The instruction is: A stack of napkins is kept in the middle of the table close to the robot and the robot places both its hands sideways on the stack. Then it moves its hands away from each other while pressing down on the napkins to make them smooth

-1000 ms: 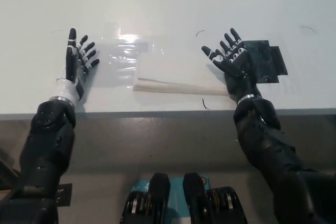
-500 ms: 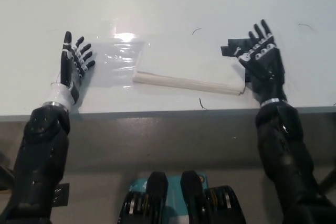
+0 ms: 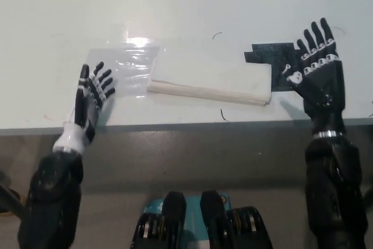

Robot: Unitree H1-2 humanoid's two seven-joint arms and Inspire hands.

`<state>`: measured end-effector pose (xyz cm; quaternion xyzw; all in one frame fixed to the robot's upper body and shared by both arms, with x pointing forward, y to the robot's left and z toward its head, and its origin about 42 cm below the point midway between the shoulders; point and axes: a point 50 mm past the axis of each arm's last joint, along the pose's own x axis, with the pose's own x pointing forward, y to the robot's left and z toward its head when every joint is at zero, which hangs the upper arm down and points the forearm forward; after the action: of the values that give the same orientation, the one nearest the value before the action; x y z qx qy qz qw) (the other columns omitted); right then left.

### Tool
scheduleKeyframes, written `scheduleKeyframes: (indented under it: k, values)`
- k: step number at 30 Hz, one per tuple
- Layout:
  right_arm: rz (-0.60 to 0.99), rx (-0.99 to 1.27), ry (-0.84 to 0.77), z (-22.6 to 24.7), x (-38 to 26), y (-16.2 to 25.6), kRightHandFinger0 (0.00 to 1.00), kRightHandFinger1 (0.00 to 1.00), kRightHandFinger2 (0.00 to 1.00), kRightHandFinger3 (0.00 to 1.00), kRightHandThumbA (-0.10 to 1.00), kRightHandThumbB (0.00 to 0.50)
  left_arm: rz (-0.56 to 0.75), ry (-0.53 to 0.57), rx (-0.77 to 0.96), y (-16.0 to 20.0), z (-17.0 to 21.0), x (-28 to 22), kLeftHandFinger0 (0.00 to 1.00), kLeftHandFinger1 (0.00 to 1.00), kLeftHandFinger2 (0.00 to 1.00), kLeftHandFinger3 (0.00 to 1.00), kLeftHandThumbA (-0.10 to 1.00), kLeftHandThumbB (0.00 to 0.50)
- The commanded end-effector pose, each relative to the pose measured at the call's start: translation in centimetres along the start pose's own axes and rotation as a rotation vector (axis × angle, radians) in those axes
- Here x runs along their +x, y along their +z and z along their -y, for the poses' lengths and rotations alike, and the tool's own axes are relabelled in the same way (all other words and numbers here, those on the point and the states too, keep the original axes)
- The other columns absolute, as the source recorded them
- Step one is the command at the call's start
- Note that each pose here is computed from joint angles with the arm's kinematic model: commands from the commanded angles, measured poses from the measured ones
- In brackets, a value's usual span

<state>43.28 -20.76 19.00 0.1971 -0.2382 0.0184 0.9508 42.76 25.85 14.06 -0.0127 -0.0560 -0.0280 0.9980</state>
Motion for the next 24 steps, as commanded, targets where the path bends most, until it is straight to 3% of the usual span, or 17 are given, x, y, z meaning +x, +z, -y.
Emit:
scheduleKeyframes:
  k: [1, 3, 6, 11, 16, 20, 21, 24]
  values:
    - [0.433, -0.159, 0.405, -10.0, -7.2, 15.0, 1.00, 1.00, 1.00, 1.00, 1.00, 0.366, 0.489, -0.221, 0.184, 11.9, 5.0, -11.3, 1.00, 1.00, 1.00, 1.00, 1.00, 0.305]
    - [0.416, -0.158, 0.411, -9.4, -8.7, 14.3, 1.00, 1.00, 1.00, 1.00, 1.00, 0.335, 0.498, -0.216, 0.176, 11.6, 4.8, -13.2, 1.00, 1.00, 1.00, 1.00, 1.00, 0.318]
    - [0.394, -0.169, 0.408, -8.7, -10.4, 13.2, 1.00, 1.00, 1.00, 1.00, 1.00, 0.331, 0.514, -0.207, 0.178, 11.1, 4.4, -15.5, 1.00, 1.00, 1.00, 1.00, 1.00, 0.333]
    - [0.306, -0.230, 0.353, -7.2, -12.8, 11.4, 1.00, 1.00, 1.00, 1.00, 1.00, 0.323, 0.498, -0.200, 0.163, 10.2, 3.7, -18.5, 1.00, 1.00, 1.00, 1.00, 1.00, 0.294]
    - [0.225, -0.252, 0.299, -5.4, -14.2, 9.7, 1.00, 1.00, 1.00, 1.00, 1.00, 0.313, 0.438, -0.174, 0.200, 8.5, 2.8, -19.7, 1.00, 1.00, 1.00, 1.00, 1.00, 0.326]
    - [0.140, -0.272, 0.251, -3.4, -15.0, 7.4, 1.00, 1.00, 1.00, 1.00, 1.00, 0.309, 0.355, -0.153, 0.198, 6.0, 1.8, -19.6, 1.00, 1.00, 1.00, 1.00, 1.00, 0.287]
    - [0.132, -0.266, 0.233, -3.0, -15.0, 6.7, 1.00, 1.00, 1.00, 1.00, 1.00, 0.306, 0.344, -0.150, 0.200, 5.5, 1.6, -19.6, 1.00, 1.00, 1.00, 1.00, 1.00, 0.250]
    - [0.090, -0.274, 0.207, -2.1, -15.1, 5.1, 1.00, 1.00, 1.00, 1.00, 1.00, 0.298, 0.279, -0.124, 0.194, 4.0, 1.1, -19.1, 1.00, 1.00, 1.00, 1.00, 1.00, 0.270]
